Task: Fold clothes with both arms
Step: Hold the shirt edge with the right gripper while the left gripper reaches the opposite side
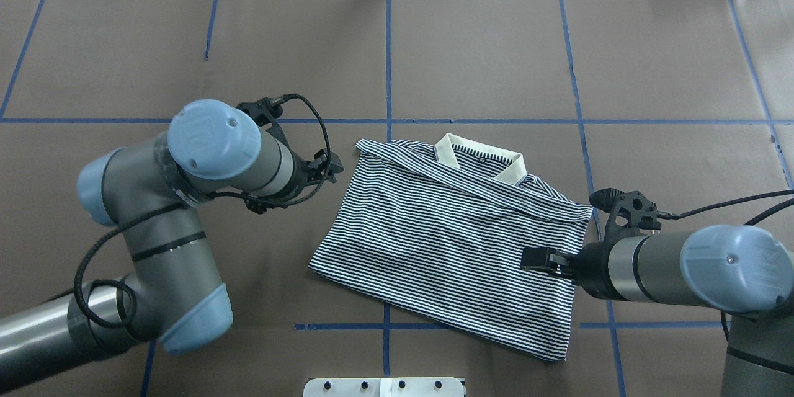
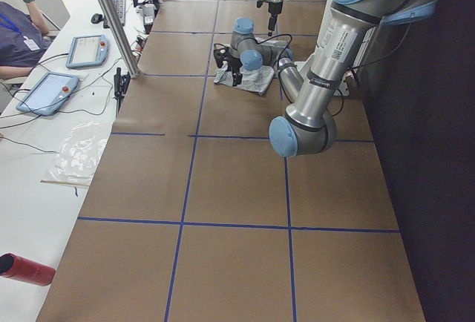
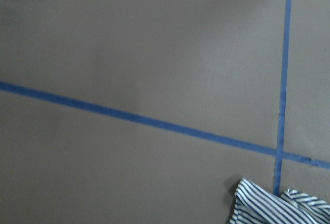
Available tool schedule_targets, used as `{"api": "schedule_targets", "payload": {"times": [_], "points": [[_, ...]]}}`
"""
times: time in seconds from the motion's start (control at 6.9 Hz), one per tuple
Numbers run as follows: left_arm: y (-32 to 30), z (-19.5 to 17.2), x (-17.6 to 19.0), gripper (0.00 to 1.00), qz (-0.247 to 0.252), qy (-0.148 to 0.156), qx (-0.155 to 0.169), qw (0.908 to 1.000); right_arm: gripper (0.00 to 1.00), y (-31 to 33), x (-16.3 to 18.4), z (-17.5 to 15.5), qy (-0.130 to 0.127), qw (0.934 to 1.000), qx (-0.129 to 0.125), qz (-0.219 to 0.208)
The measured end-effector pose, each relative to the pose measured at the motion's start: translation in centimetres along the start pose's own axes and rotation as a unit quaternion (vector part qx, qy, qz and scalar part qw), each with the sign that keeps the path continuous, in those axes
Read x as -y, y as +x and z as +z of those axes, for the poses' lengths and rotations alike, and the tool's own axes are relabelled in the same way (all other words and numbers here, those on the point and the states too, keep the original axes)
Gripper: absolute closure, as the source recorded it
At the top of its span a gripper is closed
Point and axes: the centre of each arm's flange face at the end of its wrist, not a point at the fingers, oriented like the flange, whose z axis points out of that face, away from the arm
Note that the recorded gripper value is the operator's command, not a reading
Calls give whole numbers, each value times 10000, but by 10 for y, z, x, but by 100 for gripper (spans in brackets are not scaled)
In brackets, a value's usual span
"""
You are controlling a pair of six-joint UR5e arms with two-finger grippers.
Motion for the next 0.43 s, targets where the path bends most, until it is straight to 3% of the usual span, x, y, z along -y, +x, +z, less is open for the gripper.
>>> {"api": "schedule_targets", "payload": {"times": [0.14, 0.43], "points": [[-8, 23, -43, 2, -308, 1, 198, 9993, 0, -11, 11, -3, 107, 9998, 136, 45], [-19, 51, -75, 10, -552, 122, 412, 9976, 0, -27, 16, -1, 172, 9995, 273, 54]]}}
